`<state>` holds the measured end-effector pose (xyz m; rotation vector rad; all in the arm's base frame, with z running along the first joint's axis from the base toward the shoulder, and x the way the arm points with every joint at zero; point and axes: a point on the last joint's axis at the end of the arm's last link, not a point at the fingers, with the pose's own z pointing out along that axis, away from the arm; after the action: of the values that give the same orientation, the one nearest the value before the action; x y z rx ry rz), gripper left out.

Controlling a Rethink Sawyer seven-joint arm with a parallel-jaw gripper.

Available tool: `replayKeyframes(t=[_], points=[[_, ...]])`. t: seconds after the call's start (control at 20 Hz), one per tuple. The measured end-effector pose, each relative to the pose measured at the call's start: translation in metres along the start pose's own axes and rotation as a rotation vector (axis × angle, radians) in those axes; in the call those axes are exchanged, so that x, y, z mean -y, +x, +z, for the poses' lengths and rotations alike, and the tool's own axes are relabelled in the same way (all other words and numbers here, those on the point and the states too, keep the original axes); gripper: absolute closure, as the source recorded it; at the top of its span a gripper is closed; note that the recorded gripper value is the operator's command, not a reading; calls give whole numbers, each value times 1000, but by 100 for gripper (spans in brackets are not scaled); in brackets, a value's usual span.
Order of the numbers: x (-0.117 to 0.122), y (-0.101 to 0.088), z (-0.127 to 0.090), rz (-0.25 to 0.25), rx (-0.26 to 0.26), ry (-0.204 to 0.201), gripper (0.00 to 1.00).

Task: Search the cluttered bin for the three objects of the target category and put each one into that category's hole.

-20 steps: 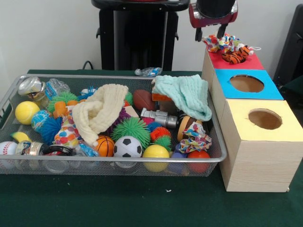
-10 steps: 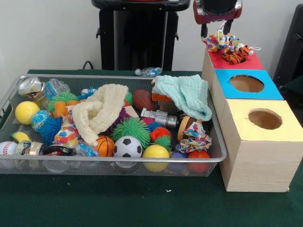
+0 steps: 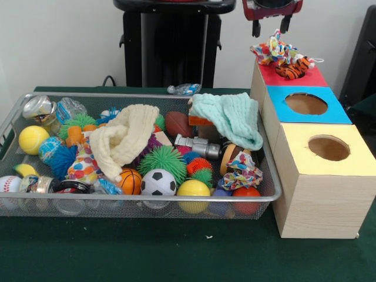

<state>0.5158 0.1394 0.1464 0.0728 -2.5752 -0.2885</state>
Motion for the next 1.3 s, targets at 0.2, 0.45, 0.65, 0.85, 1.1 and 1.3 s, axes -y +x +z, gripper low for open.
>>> replayKeyframes(t=[0.2, 0.45, 0.65, 0.85, 1.1, 1.3], points=[[1, 0, 7, 1, -15, -3, 0], [3, 0, 20, 2, -45, -8, 0], [4, -1, 31, 4, -70, -14, 0], [5, -1, 44, 7, -100, -23, 0], [7, -2, 57, 9, -128, -31, 0], [7, -2, 64, 11, -143, -36, 0]])
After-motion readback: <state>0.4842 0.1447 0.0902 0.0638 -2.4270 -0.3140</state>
